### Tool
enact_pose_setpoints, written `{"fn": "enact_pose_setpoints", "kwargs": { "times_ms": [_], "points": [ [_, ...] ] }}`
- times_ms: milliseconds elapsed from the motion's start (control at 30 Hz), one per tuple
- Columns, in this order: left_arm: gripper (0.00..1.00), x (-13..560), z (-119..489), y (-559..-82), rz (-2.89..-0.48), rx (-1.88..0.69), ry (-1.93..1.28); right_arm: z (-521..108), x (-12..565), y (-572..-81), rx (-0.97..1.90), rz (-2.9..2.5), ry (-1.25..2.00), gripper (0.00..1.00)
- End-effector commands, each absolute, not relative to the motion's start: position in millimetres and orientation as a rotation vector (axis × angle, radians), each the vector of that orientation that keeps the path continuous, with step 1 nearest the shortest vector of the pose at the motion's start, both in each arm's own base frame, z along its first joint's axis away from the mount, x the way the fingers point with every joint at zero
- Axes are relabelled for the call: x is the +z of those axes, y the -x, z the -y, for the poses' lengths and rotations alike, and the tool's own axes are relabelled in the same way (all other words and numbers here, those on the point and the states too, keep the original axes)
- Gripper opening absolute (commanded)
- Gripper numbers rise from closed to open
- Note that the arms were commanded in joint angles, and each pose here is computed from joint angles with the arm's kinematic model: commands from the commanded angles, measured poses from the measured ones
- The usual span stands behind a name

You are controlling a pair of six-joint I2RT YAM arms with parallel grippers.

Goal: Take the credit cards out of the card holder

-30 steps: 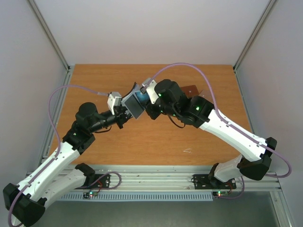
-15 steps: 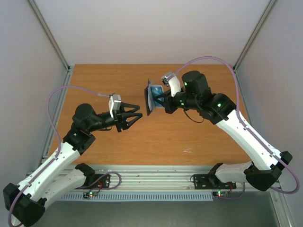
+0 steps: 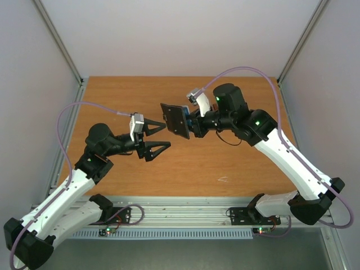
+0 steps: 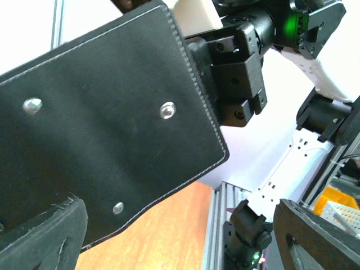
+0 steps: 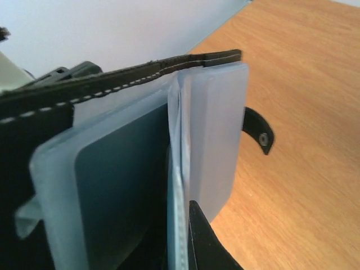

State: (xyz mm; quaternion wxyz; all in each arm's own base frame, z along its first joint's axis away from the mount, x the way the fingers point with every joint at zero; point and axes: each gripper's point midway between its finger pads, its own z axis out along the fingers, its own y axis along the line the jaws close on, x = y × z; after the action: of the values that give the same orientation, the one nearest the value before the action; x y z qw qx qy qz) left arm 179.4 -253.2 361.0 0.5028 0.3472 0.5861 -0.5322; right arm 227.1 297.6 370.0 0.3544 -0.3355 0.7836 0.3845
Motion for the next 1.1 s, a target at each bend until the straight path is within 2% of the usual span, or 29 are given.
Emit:
{"fn": "enact_pose_setpoints", "kwargs": {
  "times_ms": [0, 33, 133, 333, 633, 733, 933, 1067],
  "points": [
    [0.95, 375, 251, -184, -1.376, -1.246, -0.815, -300, 375, -239, 0.873, -2.053, 0.820, 0.01],
    [0.99, 374, 250, -190, -1.395, -1.228, -0.785, -300, 372, -245, 0.756, -2.071, 0.805, 0.01],
    [0.99, 363, 245, -208, -1.476, -1.168, -0.686, -293, 364, -261, 0.371, -2.098, 0.784, 0.01],
    [0.99, 352, 240, -223, -1.544, -1.125, -0.598, -301, 358, -265, 0.092, -2.104, 0.848, 0.01],
    [0.99, 351, 240, -224, -1.542, -1.124, -0.595, -314, 354, -263, 0.010, -2.077, 0.920, 0.01],
    [0.99, 356, 239, -222, -1.513, -1.134, -0.601, -319, 354, -260, 0.047, -2.077, 0.937, 0.01],
    [0.98, 340, 214, -257, -1.640, -1.068, -0.344, -330, 357, -252, 0.140, -2.059, 0.970, 0.01],
    [0.99, 349, 220, -245, -1.591, -1.120, -0.426, -332, 355, -251, 0.147, -2.059, 0.983, 0.01]
  ]
}}
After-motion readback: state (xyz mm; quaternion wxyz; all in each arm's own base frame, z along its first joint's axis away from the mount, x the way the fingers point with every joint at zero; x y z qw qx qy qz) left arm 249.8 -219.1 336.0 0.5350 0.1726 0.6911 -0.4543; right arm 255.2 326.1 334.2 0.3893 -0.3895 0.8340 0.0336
